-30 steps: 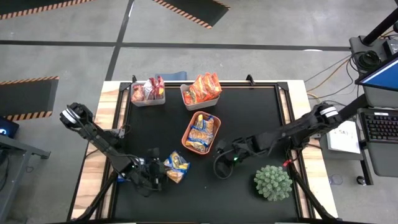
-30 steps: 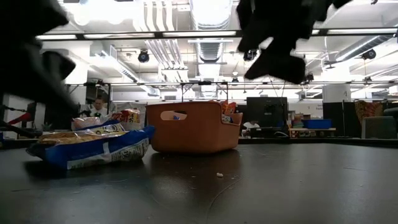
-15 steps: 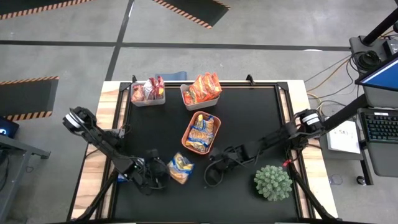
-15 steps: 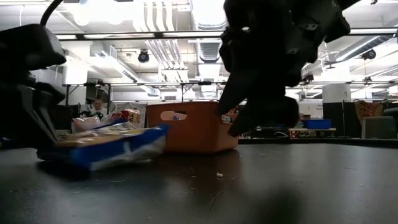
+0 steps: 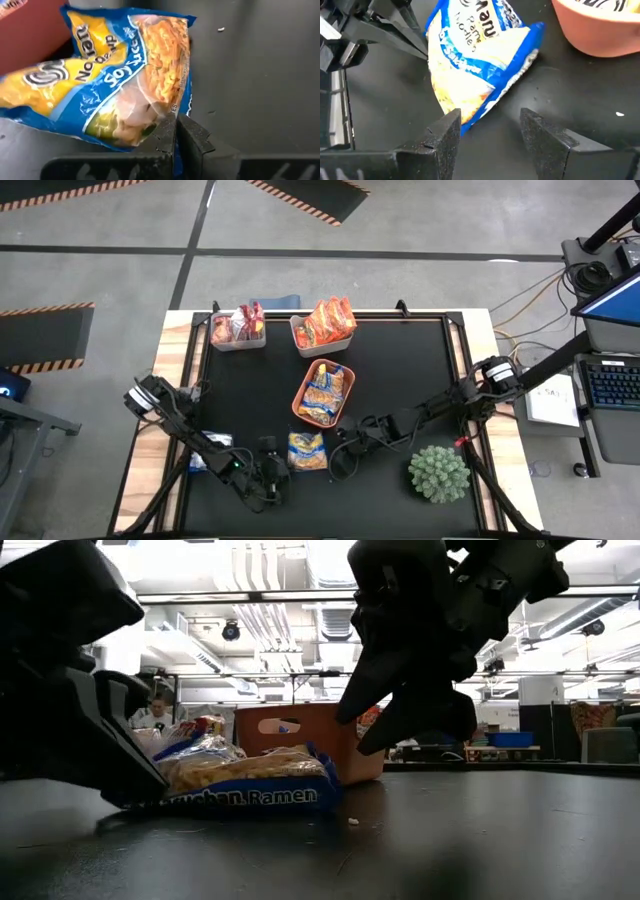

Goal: Sort Maruchan noodles
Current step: Put the blue bag into the orange bin

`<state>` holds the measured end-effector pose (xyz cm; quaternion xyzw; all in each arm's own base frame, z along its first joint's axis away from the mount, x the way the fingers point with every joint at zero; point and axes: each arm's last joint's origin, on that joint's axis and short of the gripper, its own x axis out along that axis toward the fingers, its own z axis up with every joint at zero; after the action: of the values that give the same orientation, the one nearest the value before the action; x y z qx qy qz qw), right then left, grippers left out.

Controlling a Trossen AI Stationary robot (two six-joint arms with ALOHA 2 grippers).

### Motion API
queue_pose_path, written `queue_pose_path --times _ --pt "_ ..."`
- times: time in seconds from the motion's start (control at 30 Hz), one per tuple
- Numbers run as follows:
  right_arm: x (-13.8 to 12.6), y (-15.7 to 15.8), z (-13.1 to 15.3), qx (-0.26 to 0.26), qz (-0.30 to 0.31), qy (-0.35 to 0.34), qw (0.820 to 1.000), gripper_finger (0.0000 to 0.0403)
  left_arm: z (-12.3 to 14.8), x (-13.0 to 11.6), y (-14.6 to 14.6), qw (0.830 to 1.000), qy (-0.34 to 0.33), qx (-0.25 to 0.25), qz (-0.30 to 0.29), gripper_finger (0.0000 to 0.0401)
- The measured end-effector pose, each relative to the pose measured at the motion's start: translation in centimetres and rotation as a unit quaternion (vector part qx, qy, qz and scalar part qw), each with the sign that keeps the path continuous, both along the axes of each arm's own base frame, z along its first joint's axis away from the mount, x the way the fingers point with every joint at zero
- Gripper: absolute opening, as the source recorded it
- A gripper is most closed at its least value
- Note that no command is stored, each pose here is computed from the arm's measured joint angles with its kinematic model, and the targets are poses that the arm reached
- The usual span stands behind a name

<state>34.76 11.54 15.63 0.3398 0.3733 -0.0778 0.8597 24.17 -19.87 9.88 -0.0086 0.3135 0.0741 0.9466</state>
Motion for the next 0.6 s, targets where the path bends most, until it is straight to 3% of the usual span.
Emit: queue_pose_path --times 0.4,0.6 --pt "-0.2 0.4 0.0 -0.043 -0.029 -0.016 0.999 0.0192 1.3 -0.2 0.7 0.998 -0.007 0.067 0.006 0.0000" --pt "-0.2 0.5 0.0 -0.044 -0.034 -0.017 0.998 0.0192 0.4 -0.7 1.5 0.998 -0.008 0.055 0.039 0.0000"
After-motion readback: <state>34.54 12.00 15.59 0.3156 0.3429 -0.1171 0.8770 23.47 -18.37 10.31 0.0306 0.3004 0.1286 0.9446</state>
